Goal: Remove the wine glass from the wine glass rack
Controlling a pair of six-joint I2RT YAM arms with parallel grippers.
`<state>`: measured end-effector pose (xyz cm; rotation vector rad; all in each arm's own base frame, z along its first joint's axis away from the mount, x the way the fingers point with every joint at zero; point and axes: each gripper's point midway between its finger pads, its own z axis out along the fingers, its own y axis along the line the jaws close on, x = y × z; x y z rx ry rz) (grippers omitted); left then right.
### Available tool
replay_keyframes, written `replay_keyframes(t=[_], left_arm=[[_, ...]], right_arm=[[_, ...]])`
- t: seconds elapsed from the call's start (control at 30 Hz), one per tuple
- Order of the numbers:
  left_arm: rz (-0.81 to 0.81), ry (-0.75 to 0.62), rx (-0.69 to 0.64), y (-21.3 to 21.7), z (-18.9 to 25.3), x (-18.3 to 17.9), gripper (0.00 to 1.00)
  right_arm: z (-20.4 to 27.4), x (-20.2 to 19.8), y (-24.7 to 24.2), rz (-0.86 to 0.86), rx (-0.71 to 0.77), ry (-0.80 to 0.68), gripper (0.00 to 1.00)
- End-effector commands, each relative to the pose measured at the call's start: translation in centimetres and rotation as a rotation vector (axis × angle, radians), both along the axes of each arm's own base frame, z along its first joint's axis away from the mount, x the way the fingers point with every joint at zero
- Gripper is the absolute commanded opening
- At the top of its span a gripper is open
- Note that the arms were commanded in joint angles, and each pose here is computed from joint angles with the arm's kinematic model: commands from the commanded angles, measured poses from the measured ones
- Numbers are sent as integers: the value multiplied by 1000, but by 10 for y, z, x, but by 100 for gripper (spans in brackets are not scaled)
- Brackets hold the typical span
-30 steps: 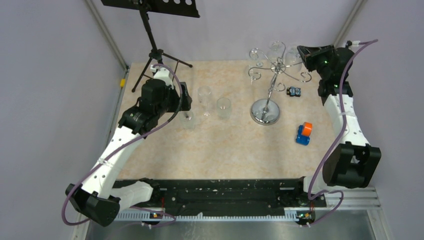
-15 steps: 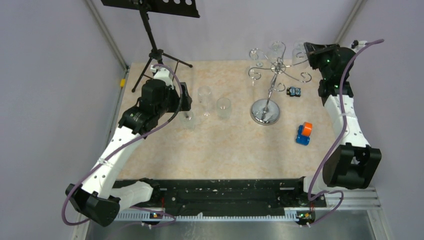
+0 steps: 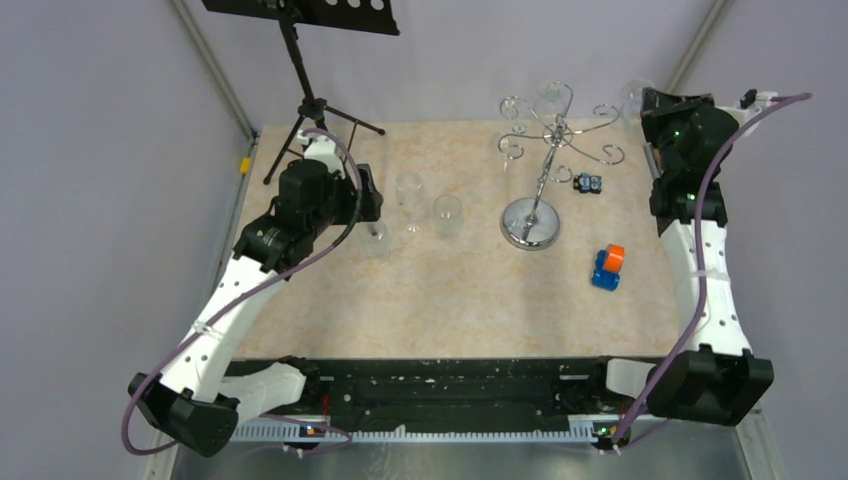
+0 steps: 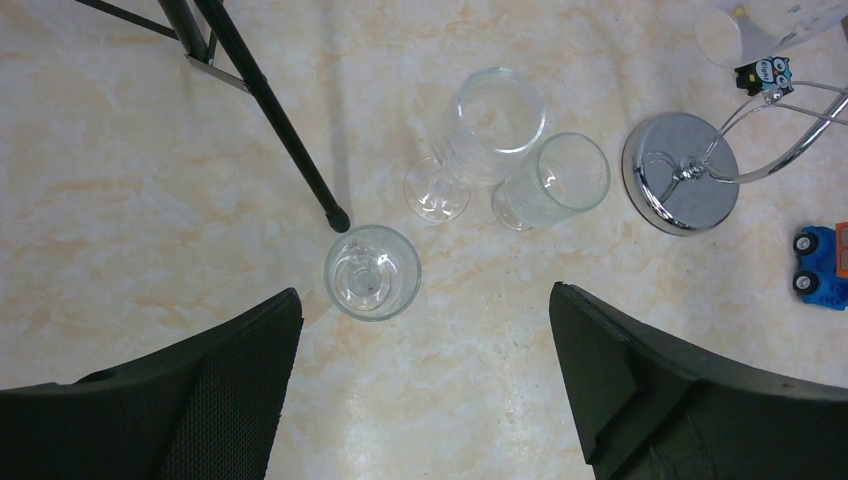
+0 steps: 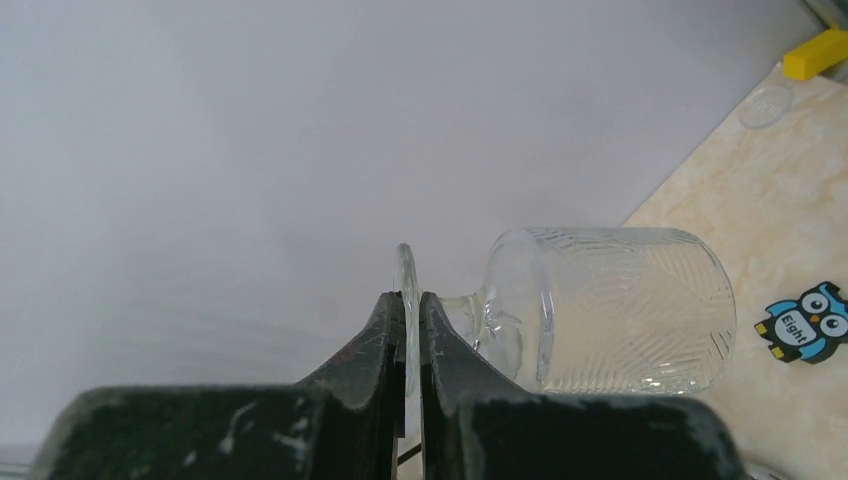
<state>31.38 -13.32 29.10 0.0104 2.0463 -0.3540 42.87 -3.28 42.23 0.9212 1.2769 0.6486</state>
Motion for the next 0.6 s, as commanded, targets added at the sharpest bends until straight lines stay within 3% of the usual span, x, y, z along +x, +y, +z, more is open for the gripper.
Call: replay_keyframes(t=[0.0,0.37,0.57], left_arm=[[-7,-62,-38,-1,17,0,97],[-64,-84,-101,-11,30,-10,97],[-182,-79,-198,-34,37,-25,97]], right_arm=[[50,-46,-7,-74,-63,-132,0],[33,-129,8,-38,-110,-24,0],[24,-185,24,16,-118,22,0]])
